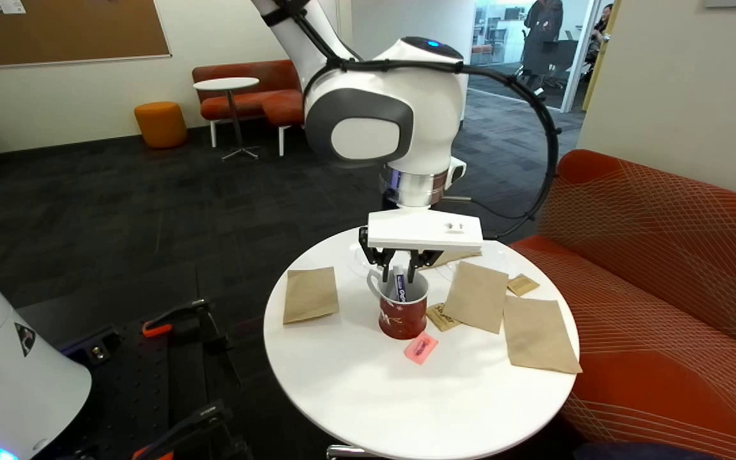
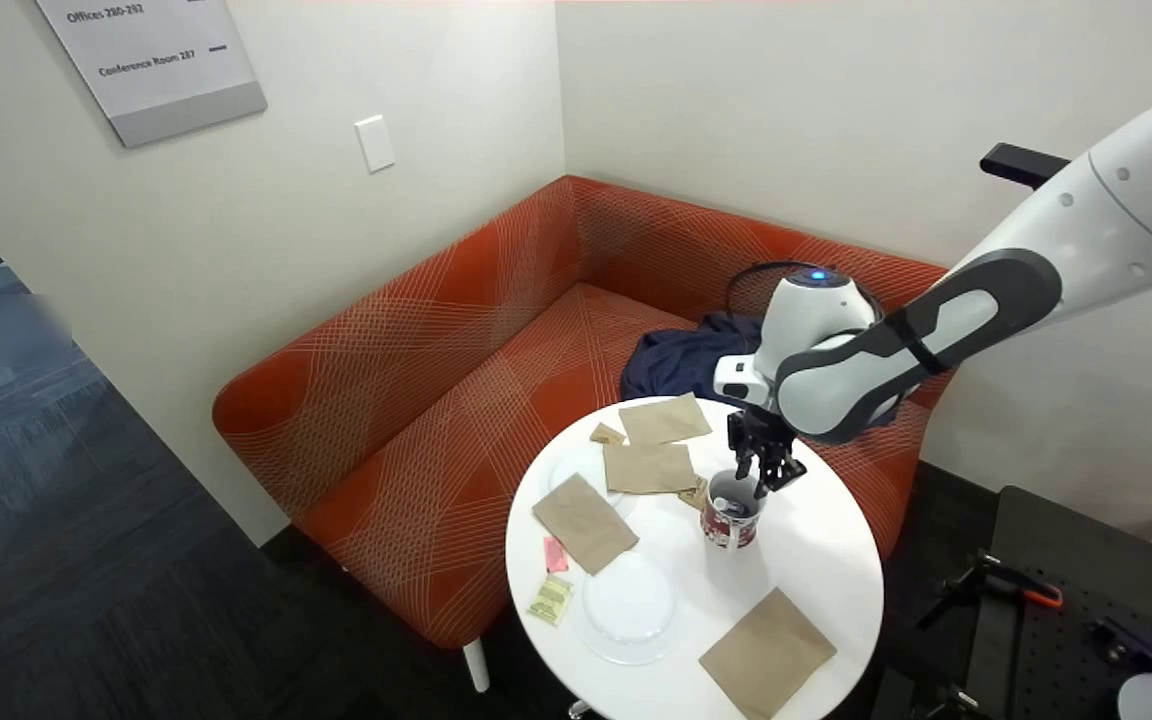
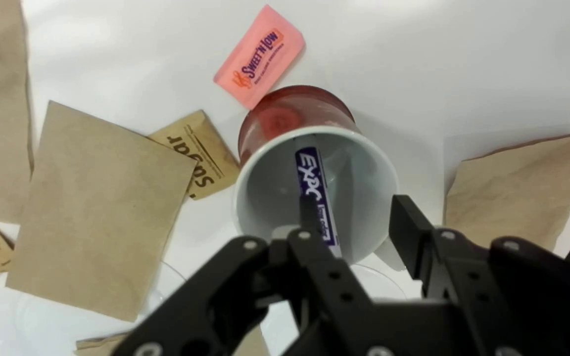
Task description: Take the purple marker out of the red mug
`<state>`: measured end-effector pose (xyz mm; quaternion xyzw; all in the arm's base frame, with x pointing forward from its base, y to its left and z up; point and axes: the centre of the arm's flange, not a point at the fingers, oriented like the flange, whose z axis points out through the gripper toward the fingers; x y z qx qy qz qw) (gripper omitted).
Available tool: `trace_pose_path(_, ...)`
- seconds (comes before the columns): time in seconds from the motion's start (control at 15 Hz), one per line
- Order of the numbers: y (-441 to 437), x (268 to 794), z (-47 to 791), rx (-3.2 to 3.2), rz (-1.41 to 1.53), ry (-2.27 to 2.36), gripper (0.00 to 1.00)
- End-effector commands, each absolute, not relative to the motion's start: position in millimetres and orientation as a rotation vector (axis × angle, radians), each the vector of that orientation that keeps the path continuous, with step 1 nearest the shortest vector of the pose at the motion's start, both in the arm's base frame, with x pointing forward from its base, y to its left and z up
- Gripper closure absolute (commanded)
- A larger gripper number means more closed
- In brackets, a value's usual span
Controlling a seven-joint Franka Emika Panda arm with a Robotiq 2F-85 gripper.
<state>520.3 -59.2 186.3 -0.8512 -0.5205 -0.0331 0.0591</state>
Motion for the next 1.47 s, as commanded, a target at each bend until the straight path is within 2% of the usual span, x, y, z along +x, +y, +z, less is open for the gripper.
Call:
trace_pose_path(0.0,-62.8,525.7,180.6,-2.545,-0.093,-1.61,0.57)
trace_pose_path(1.4,-59.3,534.4,149.4,-2.518,-0.056,-1.655,0.6)
